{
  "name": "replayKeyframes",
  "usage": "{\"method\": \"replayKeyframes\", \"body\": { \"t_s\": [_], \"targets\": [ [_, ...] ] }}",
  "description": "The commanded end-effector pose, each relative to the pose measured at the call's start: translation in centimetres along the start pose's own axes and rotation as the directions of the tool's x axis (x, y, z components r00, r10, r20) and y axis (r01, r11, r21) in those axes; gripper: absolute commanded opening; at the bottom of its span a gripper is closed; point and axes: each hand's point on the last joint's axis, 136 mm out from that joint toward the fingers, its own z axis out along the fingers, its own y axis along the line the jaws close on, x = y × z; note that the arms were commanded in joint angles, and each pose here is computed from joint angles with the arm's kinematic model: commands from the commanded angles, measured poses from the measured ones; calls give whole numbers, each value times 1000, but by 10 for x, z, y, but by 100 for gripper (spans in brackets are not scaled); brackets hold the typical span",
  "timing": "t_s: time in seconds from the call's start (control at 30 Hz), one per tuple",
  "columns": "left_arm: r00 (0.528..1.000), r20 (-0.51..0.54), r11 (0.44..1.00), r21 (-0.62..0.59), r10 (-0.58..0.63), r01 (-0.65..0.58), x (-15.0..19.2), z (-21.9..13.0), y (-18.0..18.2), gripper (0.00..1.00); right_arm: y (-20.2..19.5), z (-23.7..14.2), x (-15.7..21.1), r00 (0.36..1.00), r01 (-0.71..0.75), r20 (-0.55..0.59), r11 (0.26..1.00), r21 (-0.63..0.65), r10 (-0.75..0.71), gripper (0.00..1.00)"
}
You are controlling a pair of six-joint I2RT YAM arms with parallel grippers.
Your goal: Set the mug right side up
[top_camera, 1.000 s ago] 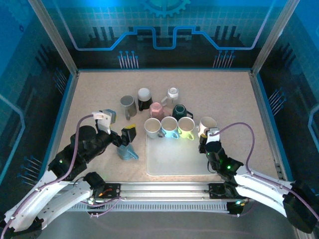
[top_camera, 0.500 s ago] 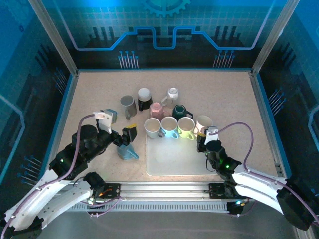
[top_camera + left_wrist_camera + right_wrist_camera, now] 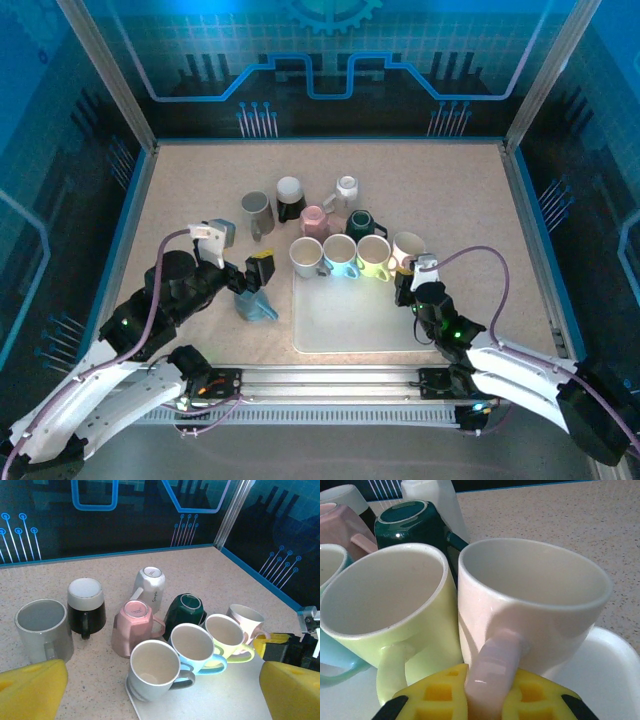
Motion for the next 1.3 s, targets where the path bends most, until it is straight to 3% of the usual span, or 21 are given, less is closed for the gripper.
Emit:
{"method": "replayKeyframes", "body": {
  "t_s": [0.0,0.2,0.37,0.63,0.87,1.27],
  "targets": [
    [1000,6,1000,17,-20,20,-1,1,-3,99,-1,-1,1,1000,-13,-8,1000,-7,13,17],
    [1000,6,1000,18,-19,19,-1,1,-3,99,-6,-2,1,1000,-11,-16,1000,20,11,19],
    [1000,3,1000,16,-22,22,0,1,-3,99,-7,-1,2,1000,-9,-30,999,35,10,32],
    [1000,1,1000,16,-25,25,0,1,-3,99,-19,0,4,999,-37,-31,994,107,41,24],
    [1000,1,1000,13,-23,23,1,2,-2,99,-19,3,4,999,-31,-38,993,118,36,26],
    [1000,-25,1000,13,-19,19,5,6,-3,99,-16,-20,-21,994,-104,-33,991,86,107,49]
  ]
}}
